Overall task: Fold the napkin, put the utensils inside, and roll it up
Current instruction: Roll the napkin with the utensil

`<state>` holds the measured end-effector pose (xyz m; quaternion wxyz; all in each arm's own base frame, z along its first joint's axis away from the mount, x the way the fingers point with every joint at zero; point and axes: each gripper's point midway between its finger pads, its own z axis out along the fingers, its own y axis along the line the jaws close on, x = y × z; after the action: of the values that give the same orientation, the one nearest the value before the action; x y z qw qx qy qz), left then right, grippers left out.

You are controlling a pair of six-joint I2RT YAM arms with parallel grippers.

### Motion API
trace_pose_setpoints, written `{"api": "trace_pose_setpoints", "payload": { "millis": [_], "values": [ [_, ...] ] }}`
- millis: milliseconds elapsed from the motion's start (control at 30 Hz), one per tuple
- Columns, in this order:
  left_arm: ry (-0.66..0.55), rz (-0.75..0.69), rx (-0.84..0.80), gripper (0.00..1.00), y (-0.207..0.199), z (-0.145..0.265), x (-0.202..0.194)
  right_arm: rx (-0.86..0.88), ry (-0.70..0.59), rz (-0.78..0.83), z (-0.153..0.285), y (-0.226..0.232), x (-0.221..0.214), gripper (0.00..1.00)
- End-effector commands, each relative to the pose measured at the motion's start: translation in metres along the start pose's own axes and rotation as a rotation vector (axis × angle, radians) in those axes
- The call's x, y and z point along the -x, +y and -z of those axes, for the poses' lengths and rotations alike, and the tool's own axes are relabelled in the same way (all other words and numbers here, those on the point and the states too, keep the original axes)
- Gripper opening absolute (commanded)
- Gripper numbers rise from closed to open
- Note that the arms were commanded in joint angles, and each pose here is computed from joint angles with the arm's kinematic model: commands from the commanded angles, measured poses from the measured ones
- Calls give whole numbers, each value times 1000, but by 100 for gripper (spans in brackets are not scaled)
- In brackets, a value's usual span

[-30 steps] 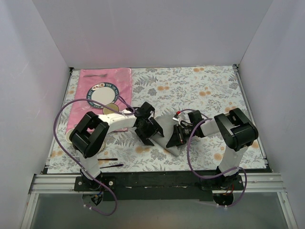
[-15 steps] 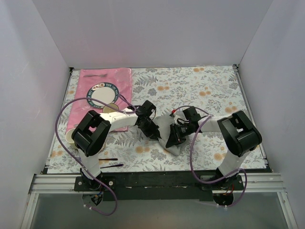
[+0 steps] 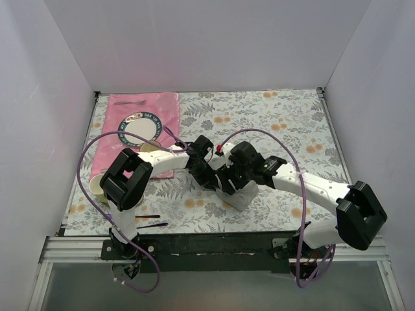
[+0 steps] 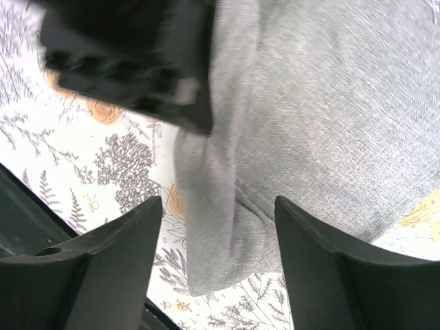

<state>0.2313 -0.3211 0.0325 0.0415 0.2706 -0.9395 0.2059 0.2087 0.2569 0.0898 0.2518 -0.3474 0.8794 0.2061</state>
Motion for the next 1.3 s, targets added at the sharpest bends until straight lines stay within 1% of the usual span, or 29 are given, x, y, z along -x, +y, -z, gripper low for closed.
{"api": "trace_pose_setpoints", "payload": {
  "millis": [0, 67, 100, 133, 200, 300, 367, 533, 633, 700, 733, 767, 833, 867, 900, 933, 967, 1067, 1100, 1200, 1267],
  "values": [
    [-23, 8, 55, 0, 14, -3, 8, -174, 0, 190, 7, 0, -4, 72],
    [-20, 8, 52, 0, 13, 0, 9, -222, -33, 244, 5, 2, 0, 72],
    [-19, 9, 53, 0, 13, 1, 10, -218, -31, 285, 0, 12, -7, 72],
    [-15, 11, 53, 0, 14, 1, 10, -240, -62, 324, -1, 13, 0, 73],
    [-8, 14, 46, 0, 14, 3, 10, -237, -49, 372, -9, 23, -5, 73],
    [-3, 15, 51, 0, 16, 4, 11, -266, -12, 409, -23, 26, -13, 73],
    [-1, 16, 48, 0, 16, 4, 11, -291, -11, 433, -30, 28, -15, 73],
    [10, 19, 45, 0, 16, 4, 9, -353, 10, 430, -41, 17, -26, 70],
    [12, 19, 39, 0, 15, 5, 9, -401, 24, 429, -43, 8, -31, 65],
    [12, 20, 36, 0, 14, 6, 9, -414, 34, 396, -47, 5, -38, 58],
    [12, 19, 32, 0, 14, 7, 10, -410, 42, 393, -48, 5, -40, 54],
    [18, 19, 30, 0, 13, 7, 9, -400, 51, 389, -51, 6, -44, 46],
    [21, 6, 26, 0, 13, 8, 9, -360, 73, 382, -55, 11, -51, 38],
    [14, -8, 14, 0, 9, 10, 10, -343, 77, 377, -57, 13, -53, 31],
    [8, -22, 14, 0, 9, 11, 11, -323, 77, 366, -58, 16, -55, 29],
    [-1, -43, 12, 2, 8, 12, 13, -293, 83, 354, -59, 21, -58, 27],
    [-15, -61, -5, 14, 4, 18, 14, -276, 83, 339, -60, 23, -58, 22],
    [-79, -115, -31, 29, -3, 29, 25, -196, 98, 277, -63, 32, -64, 16],
    [-95, -128, -50, 37, -9, 36, 29, -177, 106, 261, -64, 34, -66, 15],
    [-127, -158, -66, 48, -16, 49, 40, -91, 122, 206, -66, 44, -71, 11],
    [-153, -160, -74, 50, -18, 59, 48, -54, 117, 144, -65, 44, -69, 10]
  ]
}}
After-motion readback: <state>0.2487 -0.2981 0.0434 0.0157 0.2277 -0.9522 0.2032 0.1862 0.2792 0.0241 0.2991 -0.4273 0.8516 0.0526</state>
